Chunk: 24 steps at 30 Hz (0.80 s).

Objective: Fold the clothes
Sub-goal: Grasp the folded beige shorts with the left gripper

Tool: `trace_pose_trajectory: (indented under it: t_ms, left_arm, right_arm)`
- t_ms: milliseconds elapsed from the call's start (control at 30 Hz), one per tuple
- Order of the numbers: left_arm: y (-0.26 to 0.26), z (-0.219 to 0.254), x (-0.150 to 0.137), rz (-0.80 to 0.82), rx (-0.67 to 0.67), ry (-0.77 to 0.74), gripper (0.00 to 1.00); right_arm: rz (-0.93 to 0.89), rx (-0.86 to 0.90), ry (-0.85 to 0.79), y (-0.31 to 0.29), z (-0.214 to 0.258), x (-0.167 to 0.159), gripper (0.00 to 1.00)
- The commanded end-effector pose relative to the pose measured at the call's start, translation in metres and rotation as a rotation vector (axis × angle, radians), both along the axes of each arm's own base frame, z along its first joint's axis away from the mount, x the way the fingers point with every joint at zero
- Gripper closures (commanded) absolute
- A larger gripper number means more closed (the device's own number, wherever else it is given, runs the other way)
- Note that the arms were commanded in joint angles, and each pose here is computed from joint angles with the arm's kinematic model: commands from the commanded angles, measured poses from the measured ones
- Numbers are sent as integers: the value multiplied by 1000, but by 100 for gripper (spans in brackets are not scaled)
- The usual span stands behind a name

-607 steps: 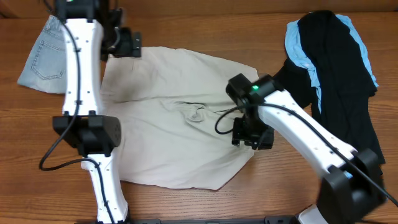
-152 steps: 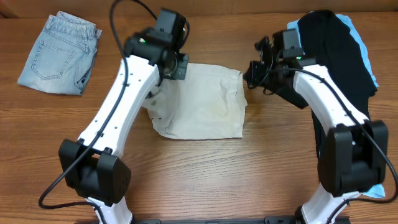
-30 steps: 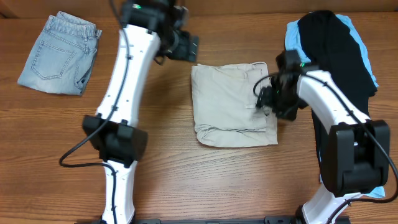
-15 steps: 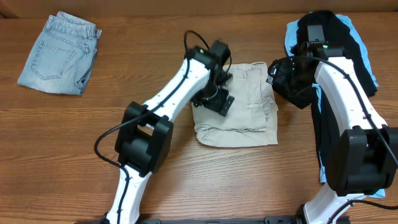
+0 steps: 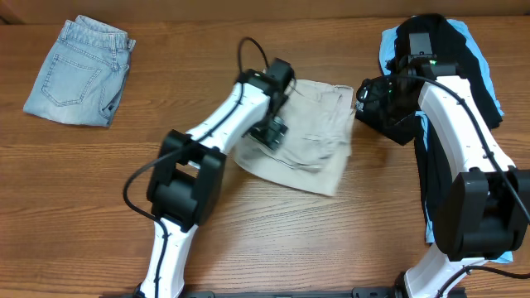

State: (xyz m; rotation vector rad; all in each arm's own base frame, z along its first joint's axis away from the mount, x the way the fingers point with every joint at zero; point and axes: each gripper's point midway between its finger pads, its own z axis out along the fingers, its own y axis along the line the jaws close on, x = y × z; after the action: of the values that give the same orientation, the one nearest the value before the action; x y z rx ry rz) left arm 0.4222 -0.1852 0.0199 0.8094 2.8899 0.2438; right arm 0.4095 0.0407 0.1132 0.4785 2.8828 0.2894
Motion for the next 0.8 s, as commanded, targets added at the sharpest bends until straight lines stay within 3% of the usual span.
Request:
trace_pose_trajectory:
  t_ms: [0, 100, 200, 333, 433, 600, 767]
  left_arm:
    - [91, 17, 47, 41, 280, -154, 2]
    - [101, 44, 84, 43, 251, -262, 0]
    - [75, 75, 93, 18, 112, -274, 0]
    - [0, 119, 73, -165, -208, -192, 0]
    - [-41, 132, 44, -318, -332, -113, 0]
    - [-71, 110, -1, -463, -275, 10, 0]
    - [-80, 58, -25, -511, -117, 58, 0]
  right_arm:
    - [9, -10, -12, 0, 3, -3, 14]
    - [9, -11, -15, 0, 3, -2, 14]
    - [9, -11, -17, 0, 3, -2, 14]
    - [7, -10, -24, -1, 4, 0, 14]
    - [7, -10, -26, -1, 4, 1, 14]
    - [1, -32, -28, -5, 4, 1, 14]
    - [1, -32, -30, -5, 4, 2, 13]
